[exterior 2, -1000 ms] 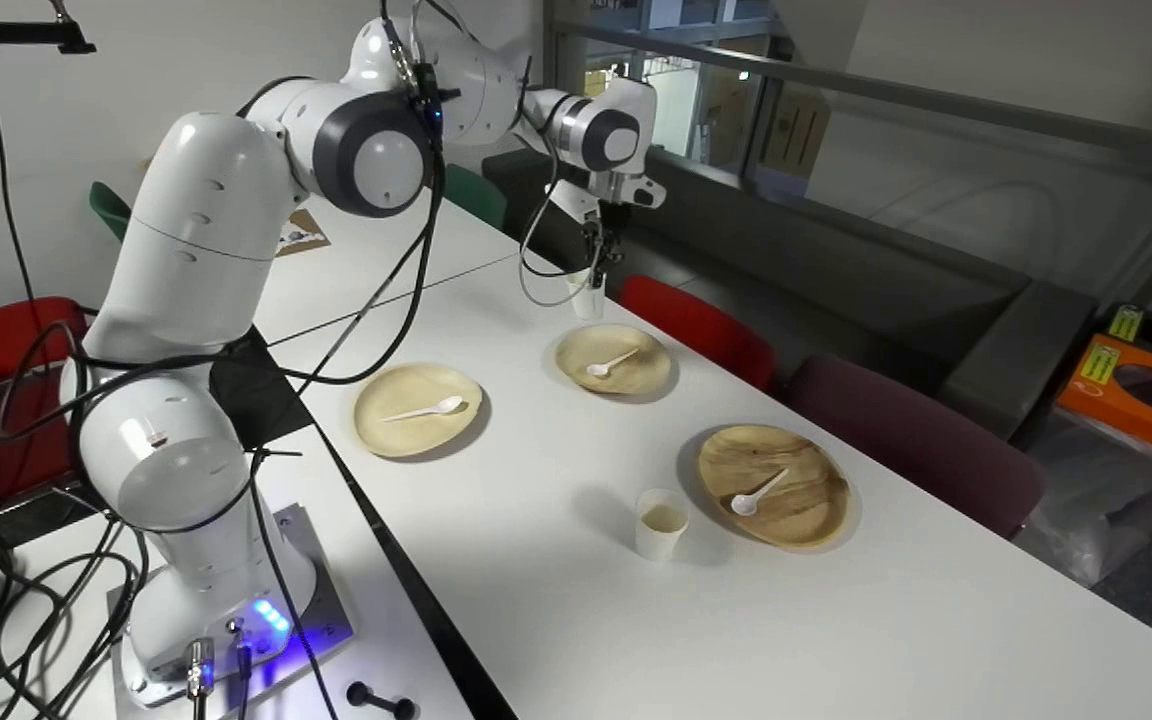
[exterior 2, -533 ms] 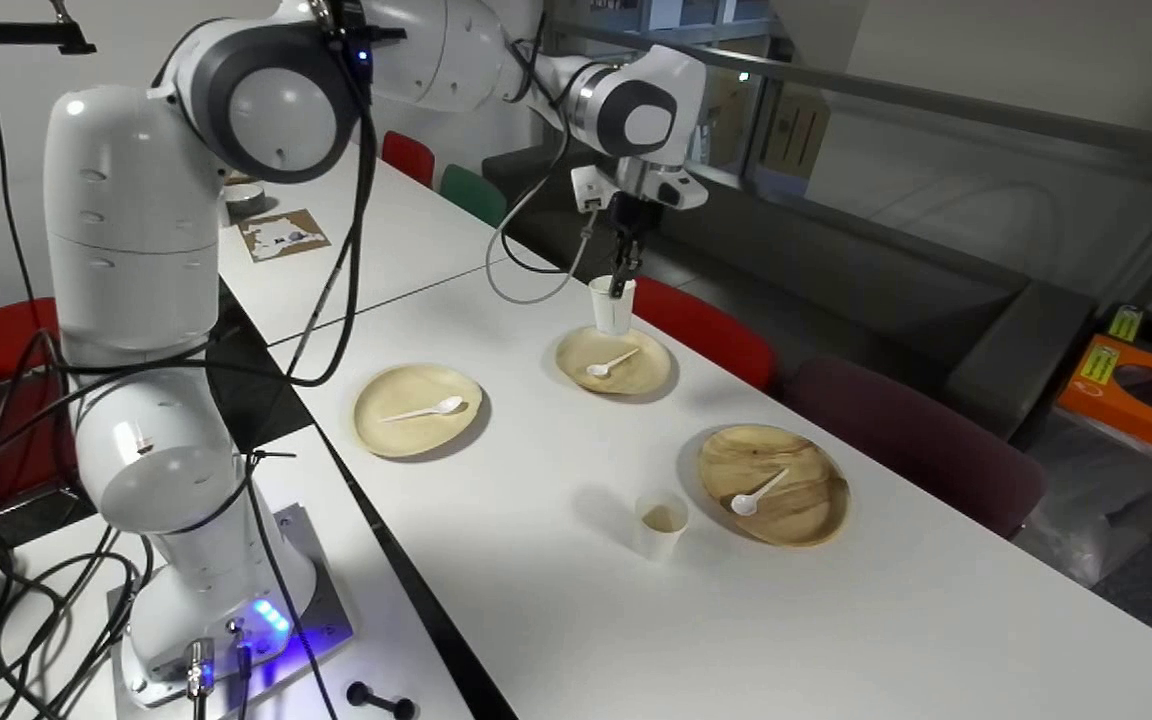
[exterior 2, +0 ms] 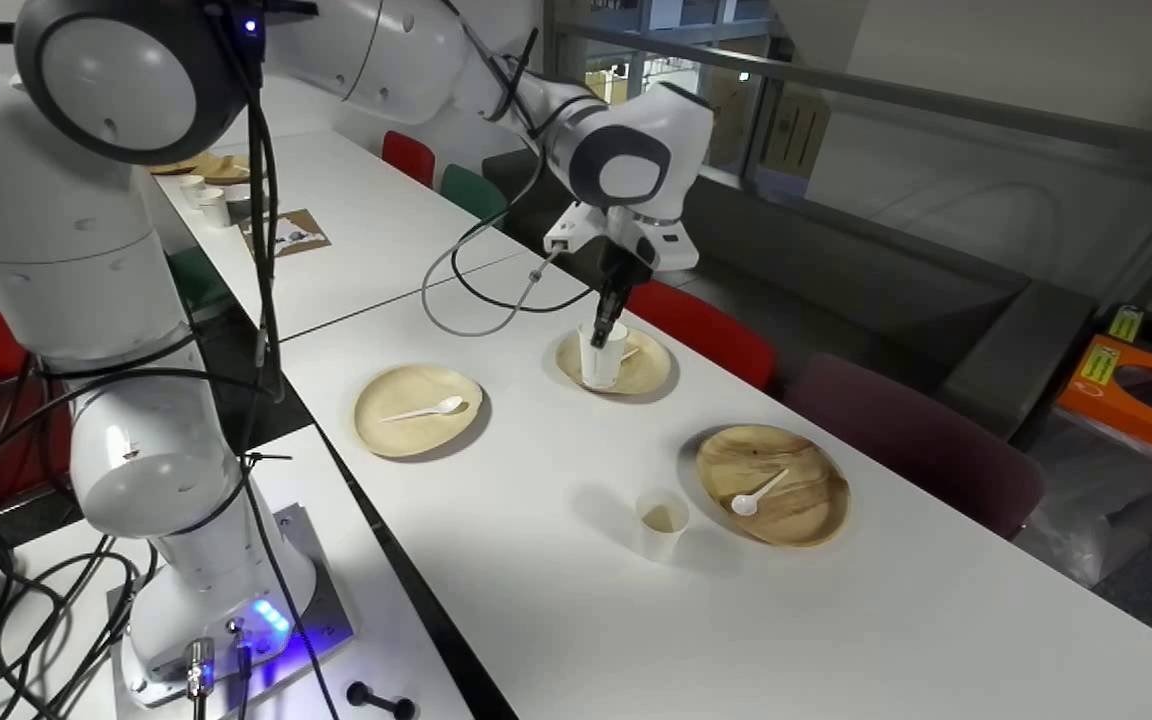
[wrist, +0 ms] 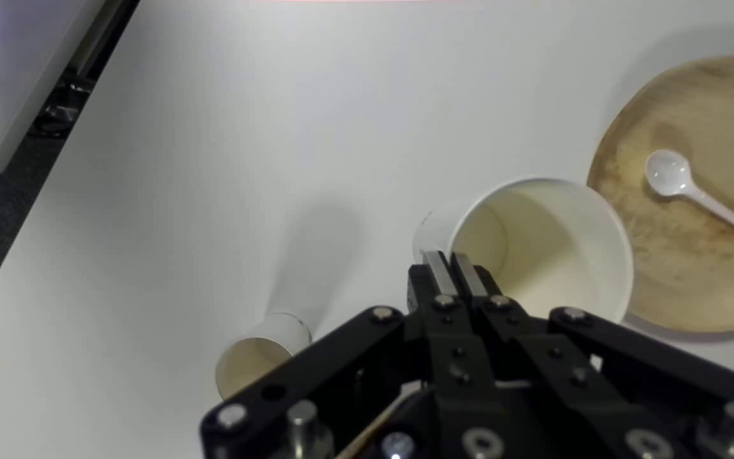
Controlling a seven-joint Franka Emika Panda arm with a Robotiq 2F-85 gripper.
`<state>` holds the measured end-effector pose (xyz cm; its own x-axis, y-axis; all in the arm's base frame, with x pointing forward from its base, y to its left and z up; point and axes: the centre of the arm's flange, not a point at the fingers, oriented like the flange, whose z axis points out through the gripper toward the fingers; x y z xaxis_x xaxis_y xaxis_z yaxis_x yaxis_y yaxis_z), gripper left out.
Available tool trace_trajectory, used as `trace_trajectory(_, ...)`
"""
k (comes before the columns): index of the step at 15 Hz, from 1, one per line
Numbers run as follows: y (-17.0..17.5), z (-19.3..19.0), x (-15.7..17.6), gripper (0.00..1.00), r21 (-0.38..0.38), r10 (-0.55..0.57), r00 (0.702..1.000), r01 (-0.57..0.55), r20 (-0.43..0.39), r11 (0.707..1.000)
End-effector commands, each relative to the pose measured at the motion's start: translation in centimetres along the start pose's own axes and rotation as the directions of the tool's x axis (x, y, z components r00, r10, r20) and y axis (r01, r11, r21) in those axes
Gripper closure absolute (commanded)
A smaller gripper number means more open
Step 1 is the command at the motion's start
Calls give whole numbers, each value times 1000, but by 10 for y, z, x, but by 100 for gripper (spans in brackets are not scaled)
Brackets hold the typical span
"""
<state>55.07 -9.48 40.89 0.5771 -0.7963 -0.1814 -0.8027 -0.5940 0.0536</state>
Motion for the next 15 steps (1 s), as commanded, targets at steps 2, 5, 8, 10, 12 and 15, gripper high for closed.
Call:
trace_trajectory(2, 59, 53, 17, 99, 7, 218, 976, -218, 24, 976)
trace_trajectory(5, 89, 79, 34, 99, 6, 319, 947, -320, 43, 947)
trace_trajectory(8, 116, 84, 50, 99, 46, 432, 901, -434, 46, 900)
trace_trajectory(10, 129, 76, 61, 99, 96, 510, 859, -512, 50, 853)
trace_trajectory(12, 138, 68, 69, 99, 138, 566, 823, -567, 50, 812)
trace_trajectory(15, 145, 58, 82, 99, 168, 612, 790, -609, 42, 775)
